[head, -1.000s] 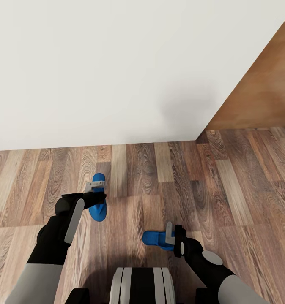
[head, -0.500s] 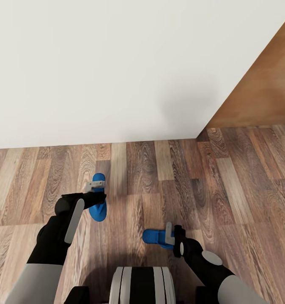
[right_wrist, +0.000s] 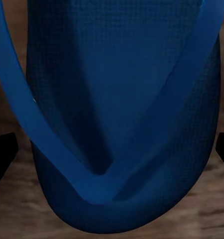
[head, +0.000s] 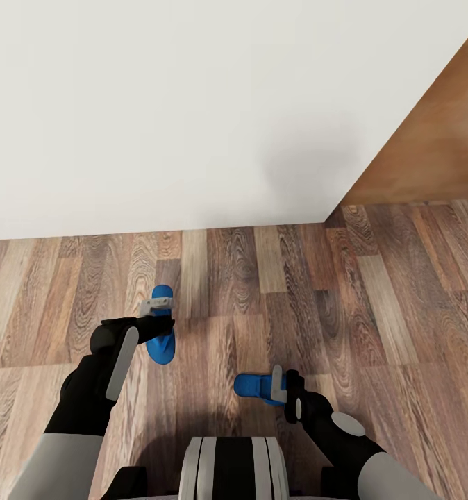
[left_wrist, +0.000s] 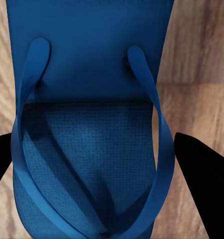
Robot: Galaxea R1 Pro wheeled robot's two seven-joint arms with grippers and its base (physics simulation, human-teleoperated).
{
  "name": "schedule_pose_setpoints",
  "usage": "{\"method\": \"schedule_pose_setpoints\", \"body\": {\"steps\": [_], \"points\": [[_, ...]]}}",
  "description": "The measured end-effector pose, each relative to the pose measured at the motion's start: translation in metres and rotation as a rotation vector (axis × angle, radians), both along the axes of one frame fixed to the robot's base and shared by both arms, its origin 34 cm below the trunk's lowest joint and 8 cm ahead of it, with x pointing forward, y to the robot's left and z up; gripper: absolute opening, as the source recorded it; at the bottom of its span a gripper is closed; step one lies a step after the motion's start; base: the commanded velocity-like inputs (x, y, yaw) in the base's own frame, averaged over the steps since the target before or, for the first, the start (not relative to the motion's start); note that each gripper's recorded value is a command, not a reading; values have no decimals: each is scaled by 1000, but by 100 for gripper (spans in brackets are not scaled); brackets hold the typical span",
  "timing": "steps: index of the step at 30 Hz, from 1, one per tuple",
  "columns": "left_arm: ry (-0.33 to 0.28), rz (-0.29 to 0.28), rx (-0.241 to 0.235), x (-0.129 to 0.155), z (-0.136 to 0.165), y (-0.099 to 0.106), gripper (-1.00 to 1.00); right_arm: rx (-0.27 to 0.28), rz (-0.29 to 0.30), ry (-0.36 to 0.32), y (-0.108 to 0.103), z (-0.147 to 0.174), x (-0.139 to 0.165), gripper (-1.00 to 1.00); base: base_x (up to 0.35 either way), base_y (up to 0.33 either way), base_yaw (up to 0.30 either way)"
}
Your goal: In the bedroom, move the book from the bed onto either nightstand, and place the two sandals side by side next to the bed.
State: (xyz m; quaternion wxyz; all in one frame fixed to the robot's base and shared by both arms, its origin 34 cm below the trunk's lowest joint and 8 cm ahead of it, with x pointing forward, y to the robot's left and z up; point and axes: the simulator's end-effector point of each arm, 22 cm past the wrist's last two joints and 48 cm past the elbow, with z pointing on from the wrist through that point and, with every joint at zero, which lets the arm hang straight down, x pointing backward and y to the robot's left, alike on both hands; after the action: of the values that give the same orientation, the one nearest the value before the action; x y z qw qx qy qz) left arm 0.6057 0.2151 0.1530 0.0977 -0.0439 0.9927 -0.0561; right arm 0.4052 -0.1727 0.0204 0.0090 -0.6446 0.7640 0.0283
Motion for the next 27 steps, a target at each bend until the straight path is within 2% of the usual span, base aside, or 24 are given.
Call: {"method": "schedule_pose_setpoints", "body": {"steps": [10, 20, 27], "points": [[-1, 0, 0, 1, 0, 0, -100, 0, -1, 0, 0, 0, 0, 100, 0, 0, 0], [-2, 2, -5, 0, 0, 0, -100, 0, 0, 0, 0, 0, 0, 100, 89, 0, 0], [21, 1, -8, -7, -10, -1, -100, -8, 9, 0, -1, -5, -2, 100, 6, 0, 0]]}}
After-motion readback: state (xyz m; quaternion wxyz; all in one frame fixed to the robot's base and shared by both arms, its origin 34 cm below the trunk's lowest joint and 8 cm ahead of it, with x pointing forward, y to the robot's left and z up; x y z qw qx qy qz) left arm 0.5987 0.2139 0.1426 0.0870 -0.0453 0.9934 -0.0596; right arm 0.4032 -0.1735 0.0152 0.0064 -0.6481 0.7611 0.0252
